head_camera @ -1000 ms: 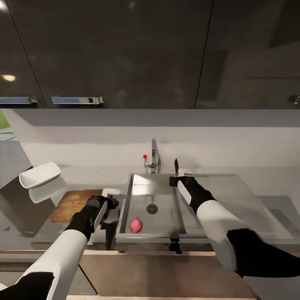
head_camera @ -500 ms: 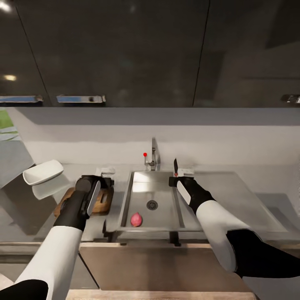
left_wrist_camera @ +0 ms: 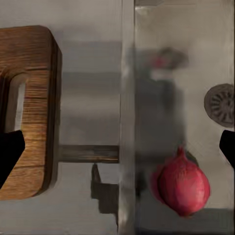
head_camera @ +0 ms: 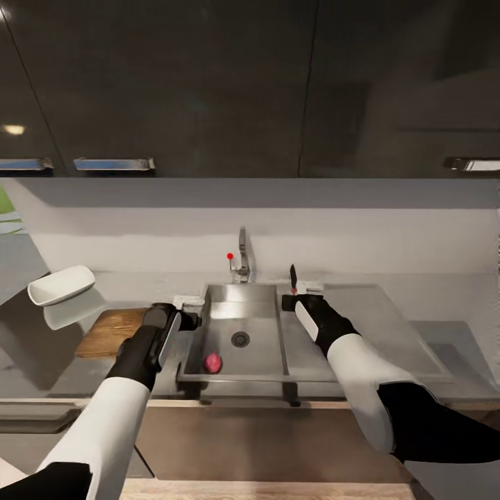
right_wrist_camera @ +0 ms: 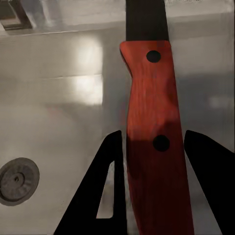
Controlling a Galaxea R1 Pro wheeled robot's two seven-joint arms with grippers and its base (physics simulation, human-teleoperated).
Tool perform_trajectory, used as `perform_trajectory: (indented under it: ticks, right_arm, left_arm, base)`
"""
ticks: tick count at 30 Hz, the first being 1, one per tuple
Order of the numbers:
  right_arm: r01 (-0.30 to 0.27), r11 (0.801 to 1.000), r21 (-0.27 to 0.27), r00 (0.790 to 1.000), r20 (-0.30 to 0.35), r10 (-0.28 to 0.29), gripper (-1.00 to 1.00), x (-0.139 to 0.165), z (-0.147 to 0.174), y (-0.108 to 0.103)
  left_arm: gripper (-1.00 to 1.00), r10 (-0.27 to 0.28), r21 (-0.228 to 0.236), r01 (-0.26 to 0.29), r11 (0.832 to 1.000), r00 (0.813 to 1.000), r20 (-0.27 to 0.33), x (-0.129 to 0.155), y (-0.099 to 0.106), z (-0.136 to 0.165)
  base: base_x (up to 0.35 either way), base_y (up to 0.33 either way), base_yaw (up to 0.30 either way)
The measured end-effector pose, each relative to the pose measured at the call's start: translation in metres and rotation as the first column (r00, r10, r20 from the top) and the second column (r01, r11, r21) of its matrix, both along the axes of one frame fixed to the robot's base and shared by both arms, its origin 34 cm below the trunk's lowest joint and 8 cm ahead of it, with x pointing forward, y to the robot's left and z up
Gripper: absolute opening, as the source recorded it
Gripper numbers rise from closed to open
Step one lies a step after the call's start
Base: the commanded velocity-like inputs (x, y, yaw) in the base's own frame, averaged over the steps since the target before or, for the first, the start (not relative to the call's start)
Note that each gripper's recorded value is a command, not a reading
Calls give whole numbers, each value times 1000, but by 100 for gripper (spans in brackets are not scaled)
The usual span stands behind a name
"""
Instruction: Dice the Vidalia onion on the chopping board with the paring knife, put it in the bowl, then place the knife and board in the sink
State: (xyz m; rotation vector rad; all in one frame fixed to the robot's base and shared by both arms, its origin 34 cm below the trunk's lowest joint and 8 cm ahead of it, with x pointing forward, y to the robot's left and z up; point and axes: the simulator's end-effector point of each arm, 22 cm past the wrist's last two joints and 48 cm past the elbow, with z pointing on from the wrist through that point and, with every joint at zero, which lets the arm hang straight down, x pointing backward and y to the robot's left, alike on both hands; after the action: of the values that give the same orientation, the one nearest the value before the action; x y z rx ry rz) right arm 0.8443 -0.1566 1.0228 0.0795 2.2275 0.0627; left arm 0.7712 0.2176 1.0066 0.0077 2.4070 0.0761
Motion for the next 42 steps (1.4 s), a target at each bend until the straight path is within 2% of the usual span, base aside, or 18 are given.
perform_trajectory:
  ticks: [6, 9, 14, 15, 17, 19, 20, 22, 23, 26, 28, 32, 35, 37, 38, 42]
  right_arm:
    - [11, 998, -68, 999, 31, -9, -100, 7, 10, -24]
    - [25, 996, -80, 999, 42, -21, -100, 10, 14, -37]
    - [66, 992, -105, 995, 83, -58, -100, 18, 31, -72]
    - [76, 989, -124, 993, 97, -64, -100, 20, 37, -82]
    - [81, 974, -211, 990, 133, -53, -100, 26, 56, -97]
    - [76, 969, -233, 992, 119, -49, -100, 24, 57, -100]
    - [82, 967, -240, 991, 118, -54, -100, 25, 68, -103]
    - [99, 963, -251, 993, 84, -80, -100, 16, 121, -113]
    - [102, 963, -251, 994, 72, -86, -100, 11, 135, -115]
    - [103, 963, -250, 994, 61, -91, -100, 6, 144, -116]
    - [103, 963, -250, 994, 60, -91, -100, 6, 144, -116]
    - [103, 963, -250, 994, 58, -91, -100, 6, 144, -116]
    - [103, 962, -251, 994, 59, -92, -100, 6, 144, -117]
    - [103, 962, -251, 994, 57, -92, -100, 6, 143, -117]
    - [103, 962, -251, 994, 55, -92, -100, 7, 142, -117]
    - [100, 963, -252, 995, 47, -91, -100, 8, 136, -116]
  left_arm:
    - [100, -23, -22, 23, 999, 1000, -21, -4, -21, -11]
    - [100, -28, -23, 27, 999, 999, -38, -7, -24, -18]
    - [100, -29, -22, 28, 999, 999, -34, -7, -25, -16]
    - [100, -29, -22, 28, 999, 999, -33, -7, -24, -16]
    - [100, -28, -21, 27, 999, 999, -32, -7, -24, -16]
    - [100, -29, -23, 28, 999, 999, -41, -8, -25, -19]
    - [100, -28, -21, 27, 999, 998, -48, -9, -23, -22]
    - [100, -28, -21, 27, 999, 998, -50, -10, -23, -23]
    - [100, -28, -21, 27, 999, 998, -53, -10, -23, -24]
    - [100, -31, -20, 30, 999, 996, -80, -15, -23, -37]
    - [100, -32, -20, 31, 999, 997, -66, -13, -24, -45]
    - [100, -38, -20, 36, 999, 996, -84, -20, -27, -76]
    - [100, -38, -20, 36, 999, 996, -82, -22, -26, -85]
    - [100, -37, -45, 32, 998, 994, -100, -27, -29, -98]
    - [100, -33, -58, 28, 998, 996, -86, -26, -31, -99]
    - [100, -26, -61, 20, 998, 995, -93, -27, -27, -107]
  base:
    - [0, -289, 0]
    - [0, -205, 0]
    - [0, -268, 0]
    - [0, -279, 0]
    - [0, -269, 0]
    - [0, -65, 0]
    - [0, -9, 0]
    - [0, -3, 0]
    - [0, 0, 0]
    - [0, 0, 0]
    - [0, 0, 0]
    - [0, 0, 0]
    - [0, 0, 0]
    - [0, 0, 0]
    - [0, 0, 0]
    - [0, 0, 0]
